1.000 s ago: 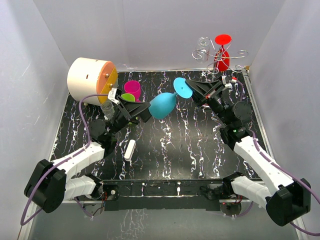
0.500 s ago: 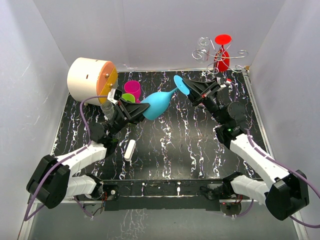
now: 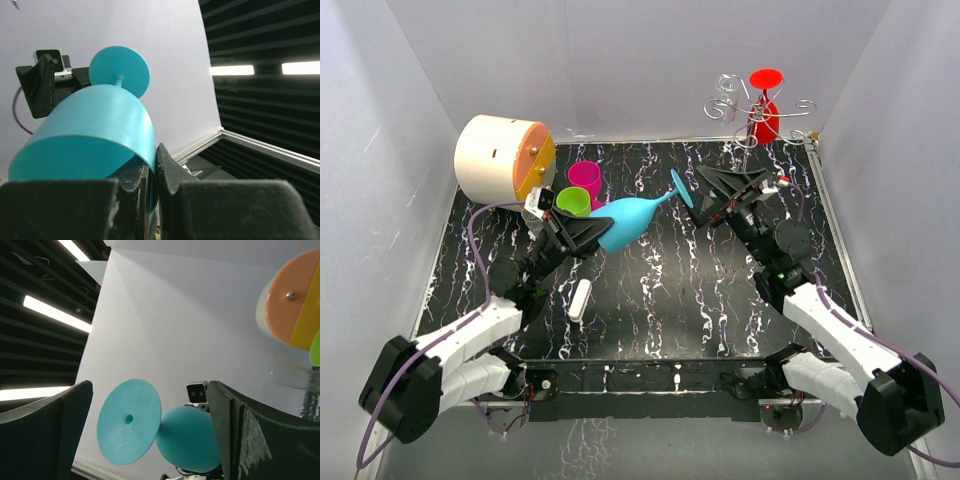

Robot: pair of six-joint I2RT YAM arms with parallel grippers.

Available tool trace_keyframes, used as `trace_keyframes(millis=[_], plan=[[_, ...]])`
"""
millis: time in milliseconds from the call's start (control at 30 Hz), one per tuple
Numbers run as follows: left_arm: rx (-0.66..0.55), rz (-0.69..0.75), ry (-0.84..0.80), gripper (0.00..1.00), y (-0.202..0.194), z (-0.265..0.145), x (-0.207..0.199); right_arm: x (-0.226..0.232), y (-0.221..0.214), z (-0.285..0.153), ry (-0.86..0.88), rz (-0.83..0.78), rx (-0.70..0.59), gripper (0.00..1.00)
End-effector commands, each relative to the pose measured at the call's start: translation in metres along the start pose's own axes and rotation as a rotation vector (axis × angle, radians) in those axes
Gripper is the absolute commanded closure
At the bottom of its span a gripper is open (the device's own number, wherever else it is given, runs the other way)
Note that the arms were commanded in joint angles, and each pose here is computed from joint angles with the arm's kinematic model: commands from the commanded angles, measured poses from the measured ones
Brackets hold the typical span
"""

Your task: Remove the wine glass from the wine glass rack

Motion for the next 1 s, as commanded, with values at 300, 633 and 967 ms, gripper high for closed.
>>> trace_keyframes(millis=[300, 633, 967], plan=[[0.060, 0.375, 0.810, 1.00, 0.009, -0.046, 0.036, -0.006, 0.049, -0.043, -0.344, -0.829, -0.262, 0.02], [0.380, 0.456, 1.127, 1.00, 0.018, -0.032, 0.088, -0.009, 0.068, -0.081, -0.508, -1.062, -0.331, 0.02], [0.669, 0.683, 1.533, 1.00, 0.044, -0.012, 0.158, 0.002, 0.073, -0.086, -0.518, -1.143, -0.362, 0.02]])
Point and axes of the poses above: each gripper's point midway between its finger pads, its own z axis out along the fingers, its own x axis along the line the jaws close on, y = z × x, the point moved 4 cm from there along -z, back along the fingers, and after that the axes turned 7 degrees about z, right-handed, at the moved point
